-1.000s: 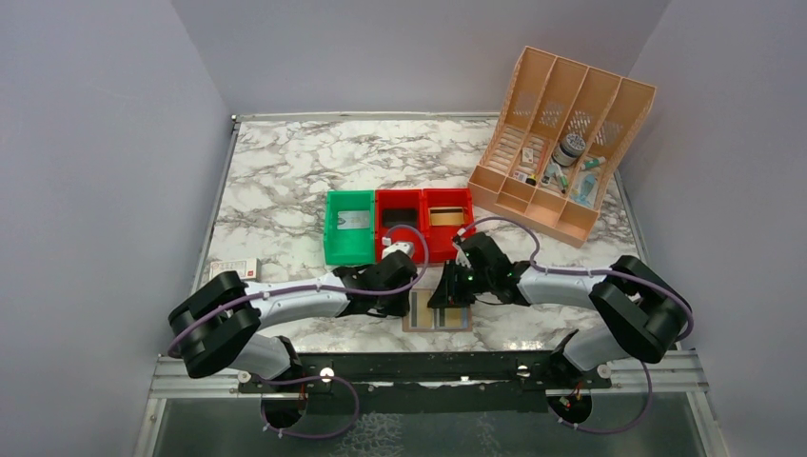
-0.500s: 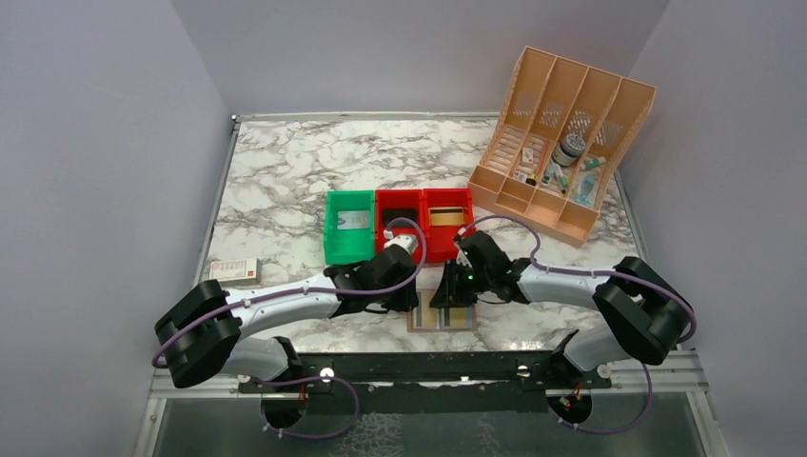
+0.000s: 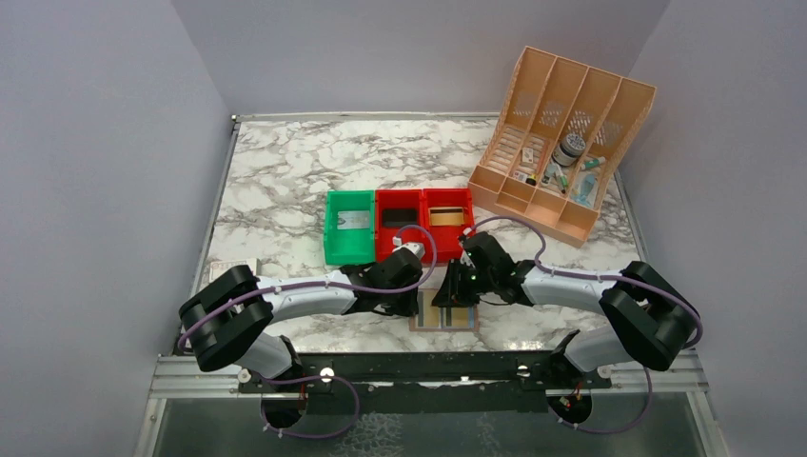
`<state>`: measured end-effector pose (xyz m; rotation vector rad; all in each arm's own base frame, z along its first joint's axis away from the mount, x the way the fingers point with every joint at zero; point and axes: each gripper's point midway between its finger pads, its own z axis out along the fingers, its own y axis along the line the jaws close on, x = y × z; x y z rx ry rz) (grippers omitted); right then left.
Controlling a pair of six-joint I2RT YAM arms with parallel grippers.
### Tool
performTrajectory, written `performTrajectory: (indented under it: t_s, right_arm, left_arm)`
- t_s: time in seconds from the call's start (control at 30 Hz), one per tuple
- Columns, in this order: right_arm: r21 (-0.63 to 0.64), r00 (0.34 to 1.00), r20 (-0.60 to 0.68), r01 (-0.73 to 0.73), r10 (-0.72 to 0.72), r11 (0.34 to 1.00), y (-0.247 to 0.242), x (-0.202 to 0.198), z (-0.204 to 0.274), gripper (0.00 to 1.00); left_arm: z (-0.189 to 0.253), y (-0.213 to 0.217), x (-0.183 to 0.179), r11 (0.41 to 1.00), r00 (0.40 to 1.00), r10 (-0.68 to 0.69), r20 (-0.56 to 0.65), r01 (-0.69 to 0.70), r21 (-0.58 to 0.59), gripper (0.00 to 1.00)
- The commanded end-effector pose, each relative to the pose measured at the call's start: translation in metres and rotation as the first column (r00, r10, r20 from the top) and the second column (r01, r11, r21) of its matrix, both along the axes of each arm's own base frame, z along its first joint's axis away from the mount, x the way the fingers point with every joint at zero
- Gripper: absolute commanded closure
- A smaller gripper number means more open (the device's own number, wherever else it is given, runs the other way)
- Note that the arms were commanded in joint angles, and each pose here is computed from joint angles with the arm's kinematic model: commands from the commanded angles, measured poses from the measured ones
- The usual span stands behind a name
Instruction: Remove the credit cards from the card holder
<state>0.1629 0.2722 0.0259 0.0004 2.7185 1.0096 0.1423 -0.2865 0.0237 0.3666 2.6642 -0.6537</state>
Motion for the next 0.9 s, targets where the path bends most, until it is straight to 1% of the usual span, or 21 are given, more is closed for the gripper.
performTrajectory:
  t_s: [0.0,0.17,0.27,0.4,0.53,0.63,0.73,0.87]
  right_arm:
    - [-0.020,0.999,0.019,0.028,-0.027,0.999,-0.004,0.003,0.002,0.74]
    - [-0.060,0.999,0.041,0.038,-0.036,0.997,-0.011,0.006,0.006,0.71]
    - [-0.074,0.999,0.030,0.024,-0.022,0.997,-0.012,0.003,0.004,0.70]
    - [-0.075,1.000,-0.003,0.001,-0.001,0.997,-0.009,-0.001,-0.006,0.72]
    - [-0.108,1.000,0.001,0.018,-0.018,0.994,-0.015,0.001,-0.013,0.75]
    - [-0.108,1.000,-0.010,0.002,-0.003,0.994,-0.013,-0.001,-0.016,0.76]
    - [-0.062,0.999,-0.030,-0.014,0.012,0.998,-0.006,-0.005,-0.016,0.78]
    - [0.080,0.999,-0.027,-0.029,0.031,0.996,0.010,-0.011,-0.001,0.82]
  left_arm:
    - [-0.014,0.007,-0.001,0.999,1.000,0.010,-0.007,-0.010,0.049,0.82]
    - [-0.024,0.019,-0.003,0.995,1.000,0.027,-0.012,-0.026,0.098,0.84]
    - [-0.026,0.020,-0.003,0.994,0.999,0.030,-0.015,-0.028,0.104,0.85]
    - [-0.029,0.020,-0.005,0.993,0.999,0.028,-0.024,-0.025,0.112,0.86]
    - [-0.031,0.022,-0.005,0.992,0.999,0.038,-0.027,-0.035,0.118,0.87]
    - [-0.034,0.023,-0.007,0.992,0.998,0.045,-0.031,-0.041,0.119,0.87]
    - [-0.036,0.024,-0.007,0.991,0.998,0.050,-0.035,-0.046,0.122,0.87]
    - [-0.038,0.026,-0.009,0.991,0.997,0.060,-0.040,-0.054,0.123,0.88]
